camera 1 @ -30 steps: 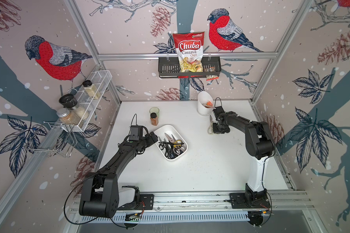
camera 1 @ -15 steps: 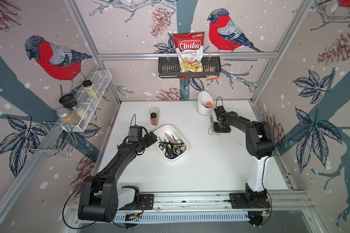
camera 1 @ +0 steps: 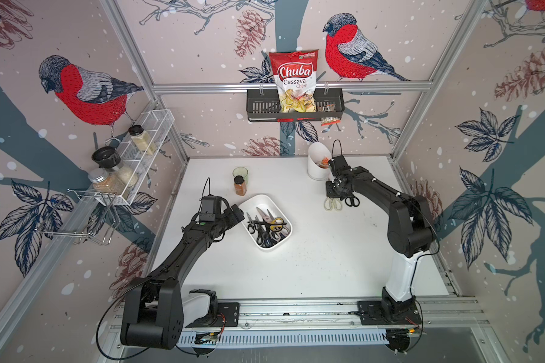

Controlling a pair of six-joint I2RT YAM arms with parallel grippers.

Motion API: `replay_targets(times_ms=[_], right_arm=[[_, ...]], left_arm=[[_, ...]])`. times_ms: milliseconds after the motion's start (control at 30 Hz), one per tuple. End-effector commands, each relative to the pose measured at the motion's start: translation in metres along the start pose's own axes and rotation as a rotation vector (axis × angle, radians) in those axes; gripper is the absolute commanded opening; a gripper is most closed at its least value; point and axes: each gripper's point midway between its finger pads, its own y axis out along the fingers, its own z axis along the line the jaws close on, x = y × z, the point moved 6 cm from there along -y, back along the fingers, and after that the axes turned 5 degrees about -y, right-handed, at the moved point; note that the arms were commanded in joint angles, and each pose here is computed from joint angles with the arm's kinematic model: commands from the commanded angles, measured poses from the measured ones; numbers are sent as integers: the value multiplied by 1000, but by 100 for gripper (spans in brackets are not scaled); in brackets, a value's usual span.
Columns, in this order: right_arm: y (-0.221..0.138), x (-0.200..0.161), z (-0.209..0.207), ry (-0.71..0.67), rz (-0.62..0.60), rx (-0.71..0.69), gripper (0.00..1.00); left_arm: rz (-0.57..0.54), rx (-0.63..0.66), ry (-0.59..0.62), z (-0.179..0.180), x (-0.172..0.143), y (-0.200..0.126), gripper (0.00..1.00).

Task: Take the scissors out of the storage box
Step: Pick up the scissors from the storage box.

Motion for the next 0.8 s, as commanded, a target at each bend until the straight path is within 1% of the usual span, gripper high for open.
replay_targets(times_ms=[0,67,233,467,567,767], right_arm=[[-20,-5,38,-55,3,99,33],[-31,-7,67,-116,-9,138,33],[-49,-20,130,-246,-10,184,33],[-56,-46,207,-391,18,243,33],[-53,-56,232,-472,37,240,33],[-44,-72,260,-597,93,210,32]], left_arm=[[-12,8,-8,0,3,0,95],[-13,11,-33,4,4,1,95],[-7,-15,-94,14,7,0,95],[1,3,-54,22,3,-4,95],[5,8,-38,25,0,-5,95],[3,16,-24,31,-2,-8,95]])
